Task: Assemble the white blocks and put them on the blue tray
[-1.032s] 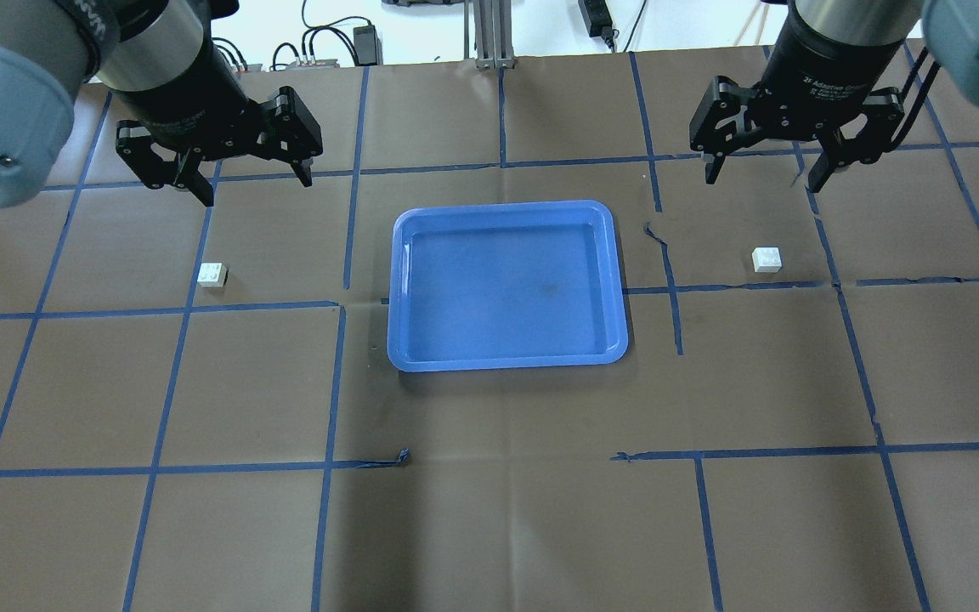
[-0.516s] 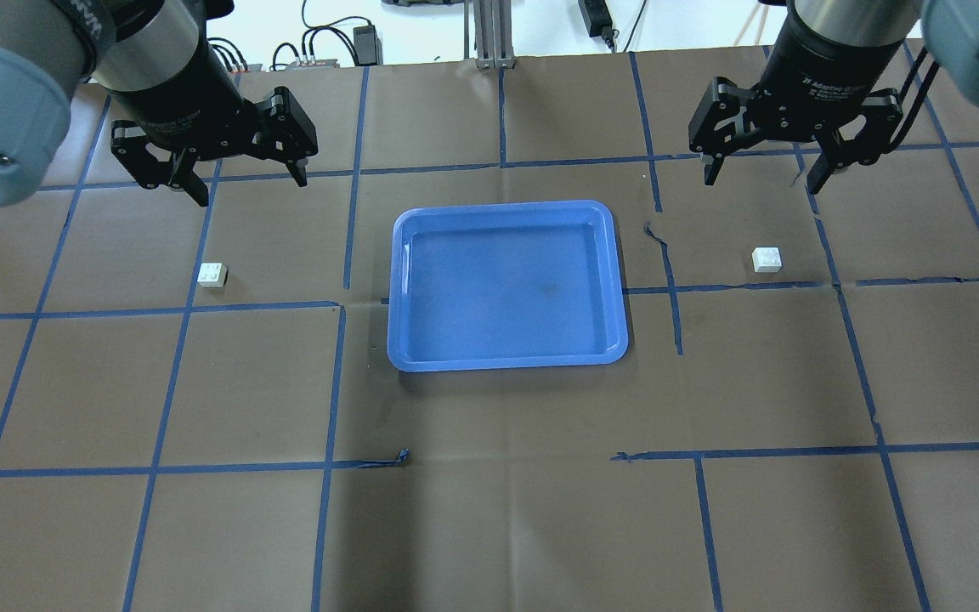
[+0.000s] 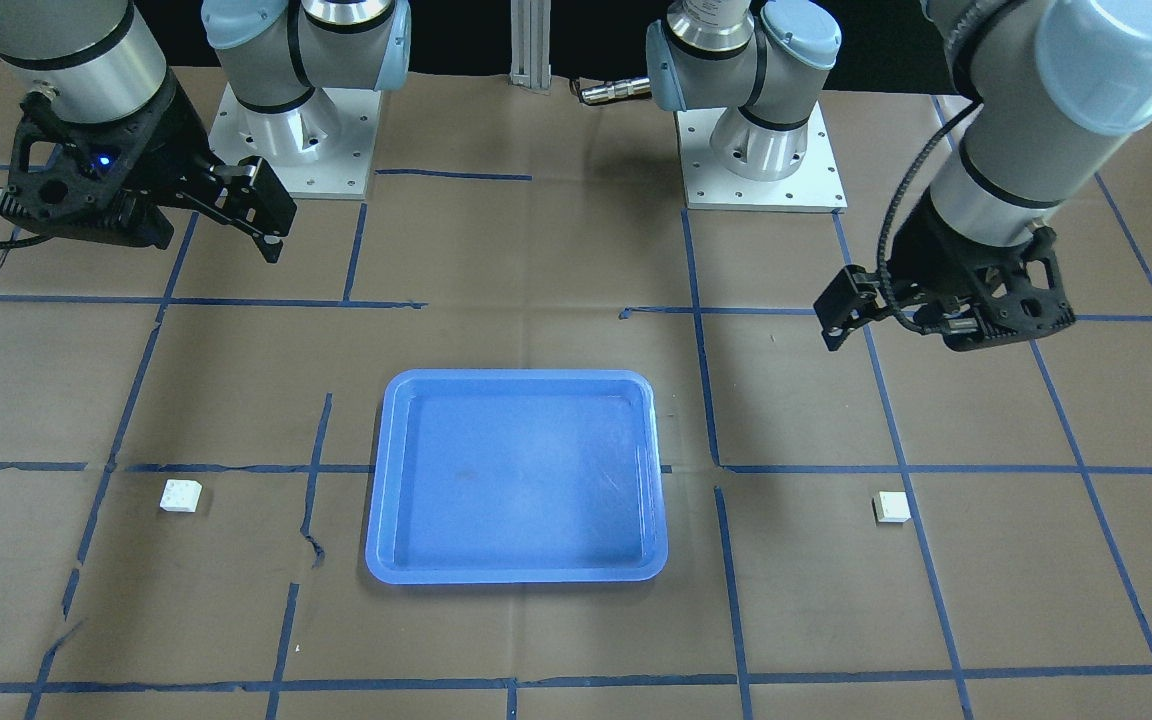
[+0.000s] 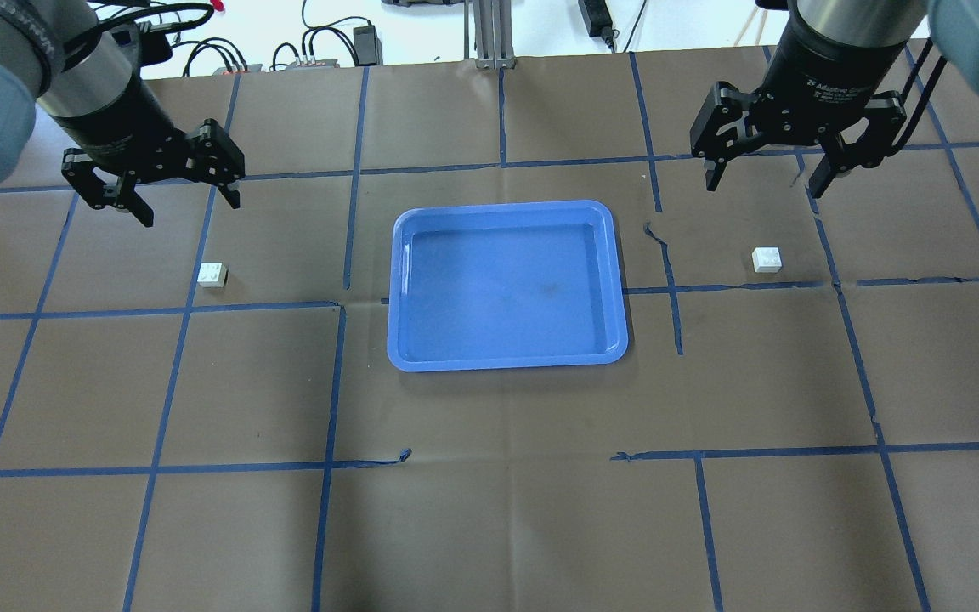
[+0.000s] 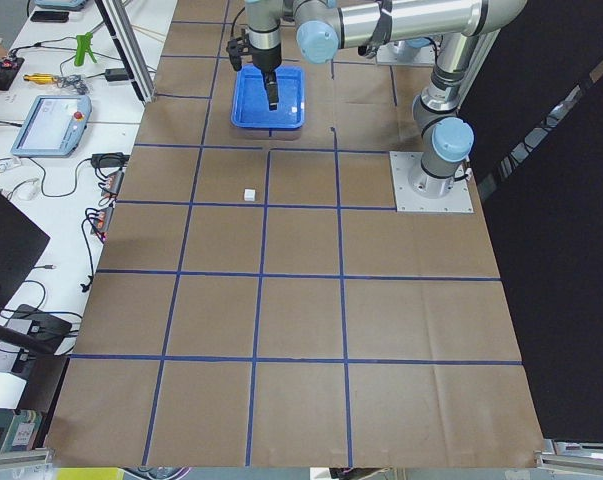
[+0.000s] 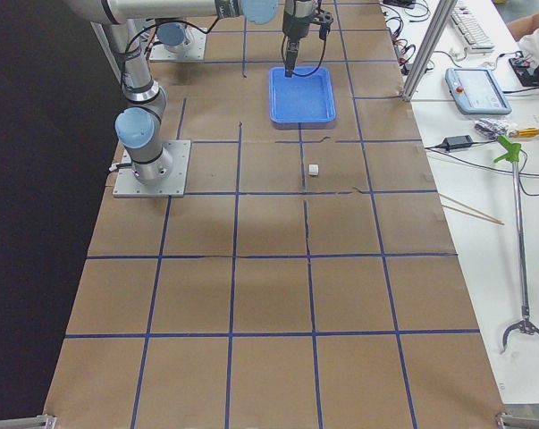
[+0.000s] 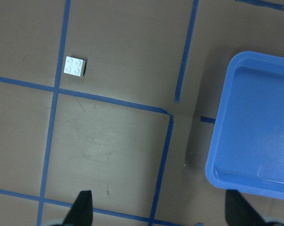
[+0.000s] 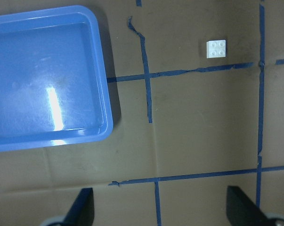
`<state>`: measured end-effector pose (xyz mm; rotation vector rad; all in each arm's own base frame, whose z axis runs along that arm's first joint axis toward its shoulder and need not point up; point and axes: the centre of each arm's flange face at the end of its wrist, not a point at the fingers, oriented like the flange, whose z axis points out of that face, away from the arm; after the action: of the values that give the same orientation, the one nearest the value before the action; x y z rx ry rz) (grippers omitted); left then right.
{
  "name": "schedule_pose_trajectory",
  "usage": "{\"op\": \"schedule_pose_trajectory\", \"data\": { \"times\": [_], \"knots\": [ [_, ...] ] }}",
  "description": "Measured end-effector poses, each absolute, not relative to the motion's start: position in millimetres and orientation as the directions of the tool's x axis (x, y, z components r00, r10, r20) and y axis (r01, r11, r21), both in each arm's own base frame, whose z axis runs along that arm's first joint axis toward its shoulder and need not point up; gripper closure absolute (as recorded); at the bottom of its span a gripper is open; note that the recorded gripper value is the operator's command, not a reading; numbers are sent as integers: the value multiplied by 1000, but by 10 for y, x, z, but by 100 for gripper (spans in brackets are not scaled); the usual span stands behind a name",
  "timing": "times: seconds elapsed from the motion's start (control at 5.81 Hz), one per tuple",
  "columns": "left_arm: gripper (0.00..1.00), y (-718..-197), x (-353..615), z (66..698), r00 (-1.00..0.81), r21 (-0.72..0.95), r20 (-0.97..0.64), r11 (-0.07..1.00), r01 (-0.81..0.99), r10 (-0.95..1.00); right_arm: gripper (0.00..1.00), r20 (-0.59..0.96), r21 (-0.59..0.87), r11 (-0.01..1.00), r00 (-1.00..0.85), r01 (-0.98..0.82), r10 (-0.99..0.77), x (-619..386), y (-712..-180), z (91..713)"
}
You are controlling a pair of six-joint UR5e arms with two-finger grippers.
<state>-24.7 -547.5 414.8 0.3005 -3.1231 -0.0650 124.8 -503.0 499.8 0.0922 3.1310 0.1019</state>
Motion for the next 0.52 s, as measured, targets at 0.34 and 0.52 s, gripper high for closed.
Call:
{"op": "schedule_pose_trajectory", "data": {
  "times": [0.34, 0.52],
  "knots": [
    [1, -5728, 394, 3263, -990, 48, 0, 989, -138, -138, 0, -19, 57, 964, -966, -259, -258, 1206, -5047, 4997],
    [1, -5819, 587, 2780, -993, 32, -3, 992, -118, -118, 0, -21, 41, 900, -901, -433, -432, 1136, -5085, 4987]
  ]
}}
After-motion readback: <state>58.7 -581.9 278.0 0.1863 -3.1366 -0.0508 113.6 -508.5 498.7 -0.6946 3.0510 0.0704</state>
